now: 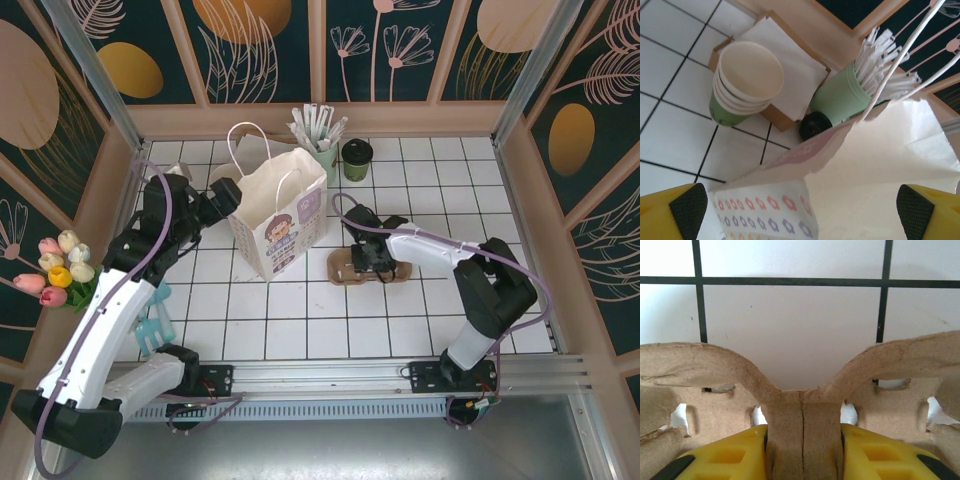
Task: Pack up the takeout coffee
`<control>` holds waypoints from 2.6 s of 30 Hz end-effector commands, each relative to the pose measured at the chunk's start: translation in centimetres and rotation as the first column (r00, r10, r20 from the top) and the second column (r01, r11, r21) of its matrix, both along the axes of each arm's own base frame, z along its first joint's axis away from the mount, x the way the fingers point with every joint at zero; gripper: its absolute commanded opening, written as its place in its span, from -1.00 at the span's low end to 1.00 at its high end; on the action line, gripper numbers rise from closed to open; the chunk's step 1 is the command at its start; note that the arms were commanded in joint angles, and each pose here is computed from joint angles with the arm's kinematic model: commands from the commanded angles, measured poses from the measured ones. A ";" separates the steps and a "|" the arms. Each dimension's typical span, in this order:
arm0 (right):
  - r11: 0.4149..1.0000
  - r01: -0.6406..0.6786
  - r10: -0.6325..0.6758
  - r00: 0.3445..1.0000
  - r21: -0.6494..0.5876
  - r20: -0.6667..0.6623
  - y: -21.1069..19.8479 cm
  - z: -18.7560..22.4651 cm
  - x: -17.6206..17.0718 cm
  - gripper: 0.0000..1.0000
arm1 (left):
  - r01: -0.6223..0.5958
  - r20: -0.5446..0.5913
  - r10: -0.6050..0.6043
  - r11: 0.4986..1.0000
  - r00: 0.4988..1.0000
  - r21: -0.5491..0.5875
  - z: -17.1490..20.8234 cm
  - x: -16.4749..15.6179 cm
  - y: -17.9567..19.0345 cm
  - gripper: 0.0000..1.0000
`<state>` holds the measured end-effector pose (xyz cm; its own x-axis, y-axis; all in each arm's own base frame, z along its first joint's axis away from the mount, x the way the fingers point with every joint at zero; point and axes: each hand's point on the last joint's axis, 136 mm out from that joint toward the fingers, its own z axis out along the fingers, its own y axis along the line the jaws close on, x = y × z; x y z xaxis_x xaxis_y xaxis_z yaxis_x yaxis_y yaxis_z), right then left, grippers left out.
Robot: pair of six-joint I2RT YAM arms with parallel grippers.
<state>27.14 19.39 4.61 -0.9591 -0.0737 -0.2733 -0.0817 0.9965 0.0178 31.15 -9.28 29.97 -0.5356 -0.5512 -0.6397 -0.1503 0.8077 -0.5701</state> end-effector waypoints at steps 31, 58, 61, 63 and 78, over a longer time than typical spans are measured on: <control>0.973 0.110 -0.165 0.946 0.202 0.279 -5.5 13.8 4.4 -0.35 | 0.495 0.019 -0.577 0.716 0.816 0.491 -0.5 8.0 -6.1 0.68; 0.867 -0.147 -0.136 0.850 0.477 0.509 -1.3 32.0 8.9 -0.35 | 0.679 0.031 -0.786 0.551 0.617 0.486 -1.7 6.6 -9.9 -0.80; 0.832 -0.199 -0.133 0.835 0.518 0.533 -0.2 34.6 9.1 -0.35 | 0.731 0.070 -0.833 0.518 0.548 0.444 -1.0 5.3 -11.3 -0.96; 0.797 -0.247 -0.119 0.830 0.551 0.545 0.8 36.1 9.0 -0.35 | 0.757 0.092 -0.856 0.495 0.508 0.427 -0.4 4.6 -11.9 -1.00; 0.422 -0.435 0.153 0.899 0.796 0.410 9.3 38.4 4.1 -0.35 | 0.835 0.082 -0.910 0.406 0.406 0.372 -1.1 3.3 -15.5 -1.00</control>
<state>33.31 26.34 41.48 -0.7816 0.1271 -0.6107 -0.4604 0.5431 0.7023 34.26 -23.99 28.34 -0.4569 0.3111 -0.8334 0.8089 0.5350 -0.2437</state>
